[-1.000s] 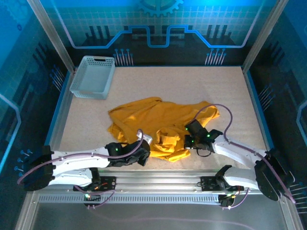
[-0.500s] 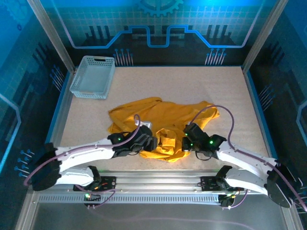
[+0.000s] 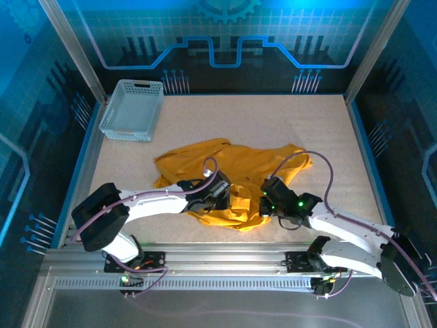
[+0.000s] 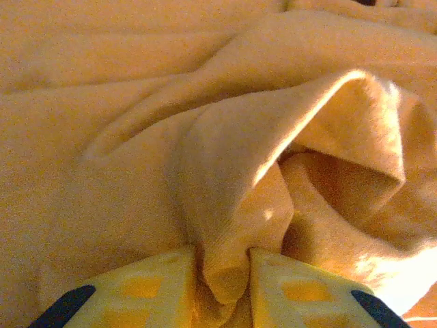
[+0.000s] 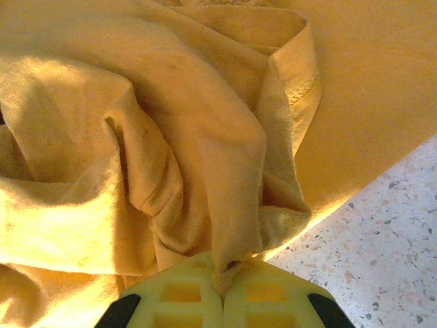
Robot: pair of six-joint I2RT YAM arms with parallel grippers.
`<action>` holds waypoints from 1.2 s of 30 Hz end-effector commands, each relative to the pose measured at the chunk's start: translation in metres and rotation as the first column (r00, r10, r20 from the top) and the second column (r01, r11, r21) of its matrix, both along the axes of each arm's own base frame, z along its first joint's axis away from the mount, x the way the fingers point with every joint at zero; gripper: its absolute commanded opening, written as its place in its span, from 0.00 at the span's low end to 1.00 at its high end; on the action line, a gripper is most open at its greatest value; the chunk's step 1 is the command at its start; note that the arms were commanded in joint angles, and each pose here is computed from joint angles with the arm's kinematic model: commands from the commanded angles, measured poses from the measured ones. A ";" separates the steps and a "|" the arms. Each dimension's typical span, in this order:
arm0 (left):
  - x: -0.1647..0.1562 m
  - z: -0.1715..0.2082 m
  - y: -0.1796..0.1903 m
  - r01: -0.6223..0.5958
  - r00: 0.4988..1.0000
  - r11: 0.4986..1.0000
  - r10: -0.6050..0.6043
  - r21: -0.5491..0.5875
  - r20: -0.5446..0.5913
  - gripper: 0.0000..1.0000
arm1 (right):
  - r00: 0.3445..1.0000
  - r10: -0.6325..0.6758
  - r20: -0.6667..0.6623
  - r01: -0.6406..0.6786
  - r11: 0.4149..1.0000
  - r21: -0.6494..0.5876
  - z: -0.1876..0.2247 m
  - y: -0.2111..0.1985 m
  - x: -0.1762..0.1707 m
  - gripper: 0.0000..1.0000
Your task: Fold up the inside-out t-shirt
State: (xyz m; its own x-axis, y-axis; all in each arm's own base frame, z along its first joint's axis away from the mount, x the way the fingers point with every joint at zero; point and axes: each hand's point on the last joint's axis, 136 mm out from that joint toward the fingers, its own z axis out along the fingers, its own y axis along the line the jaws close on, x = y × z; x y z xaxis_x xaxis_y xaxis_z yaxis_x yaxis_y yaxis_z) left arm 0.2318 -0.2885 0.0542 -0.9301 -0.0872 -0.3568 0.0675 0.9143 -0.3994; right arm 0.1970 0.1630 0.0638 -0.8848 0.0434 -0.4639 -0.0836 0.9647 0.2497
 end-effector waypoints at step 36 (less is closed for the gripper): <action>-0.044 0.039 0.176 -0.338 0.931 0.925 0.356 -0.175 0.085 0.38 | 0.990 0.136 0.039 -0.138 0.988 0.061 -0.001 0.080 0.015 0.00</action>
State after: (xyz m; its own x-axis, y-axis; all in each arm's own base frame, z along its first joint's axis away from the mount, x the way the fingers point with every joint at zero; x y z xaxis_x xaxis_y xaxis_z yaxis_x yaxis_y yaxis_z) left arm 0.1982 -0.1286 0.0928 -0.7500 -0.5295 -0.3964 -0.1646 0.7299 -0.6634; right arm 0.2053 0.2293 0.0439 -0.8914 -0.0625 -0.4488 -0.2067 0.9374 0.2801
